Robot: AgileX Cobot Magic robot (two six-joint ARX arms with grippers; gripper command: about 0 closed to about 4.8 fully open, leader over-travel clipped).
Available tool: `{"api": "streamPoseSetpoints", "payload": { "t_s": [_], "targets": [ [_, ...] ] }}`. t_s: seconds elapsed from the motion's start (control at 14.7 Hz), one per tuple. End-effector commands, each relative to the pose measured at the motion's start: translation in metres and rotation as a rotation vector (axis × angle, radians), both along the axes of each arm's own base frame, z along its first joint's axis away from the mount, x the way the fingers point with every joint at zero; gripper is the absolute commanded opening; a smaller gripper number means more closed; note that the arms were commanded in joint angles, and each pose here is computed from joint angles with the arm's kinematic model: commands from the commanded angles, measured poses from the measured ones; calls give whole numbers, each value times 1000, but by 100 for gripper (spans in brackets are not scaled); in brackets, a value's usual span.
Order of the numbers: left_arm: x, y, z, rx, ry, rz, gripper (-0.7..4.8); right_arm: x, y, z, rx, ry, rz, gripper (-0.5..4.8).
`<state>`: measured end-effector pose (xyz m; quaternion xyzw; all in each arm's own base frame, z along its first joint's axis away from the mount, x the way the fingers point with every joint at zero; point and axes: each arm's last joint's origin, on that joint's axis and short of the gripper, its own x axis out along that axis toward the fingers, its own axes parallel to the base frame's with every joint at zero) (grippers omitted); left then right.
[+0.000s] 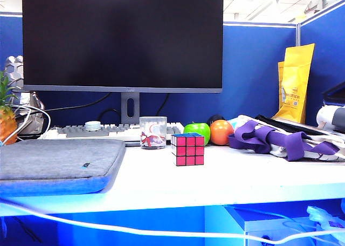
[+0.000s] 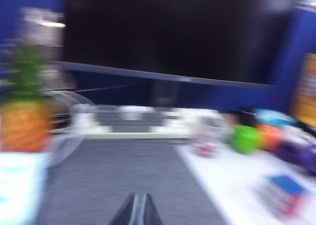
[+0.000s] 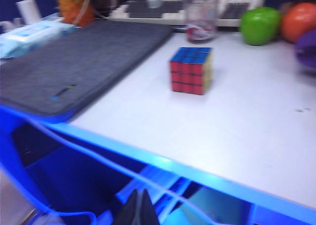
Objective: Rotate the Rubik's Cube so that its red face is facing towards you.
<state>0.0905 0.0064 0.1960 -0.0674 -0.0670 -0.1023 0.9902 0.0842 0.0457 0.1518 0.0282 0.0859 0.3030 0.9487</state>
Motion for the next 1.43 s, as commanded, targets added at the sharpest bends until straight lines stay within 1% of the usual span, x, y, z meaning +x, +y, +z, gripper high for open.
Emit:
{"api": "streamPoseSetpoints", "payload": {
  "t_s": [0.07,0.27,0.34,0.41,0.61,1.43],
  "targets": [
    [1,-7,-3,6,-6,-116,30,6,-11,-3,-6,0,-129,0],
    [4,-13,-18,0,39,-183,30,11,-32,0,1,-22,-356,0],
    [4,-14,-19,-1,46,-195,30,12,-33,-1,0,-19,-369,0],
    [4,-15,-18,2,31,-207,30,12,-33,-1,-1,-19,-368,0],
    [3,-19,-17,9,28,-280,30,11,-32,-1,2,-17,-348,0],
    [3,-19,-17,8,28,-277,30,11,-32,-1,3,-18,-341,0]
  ]
}}
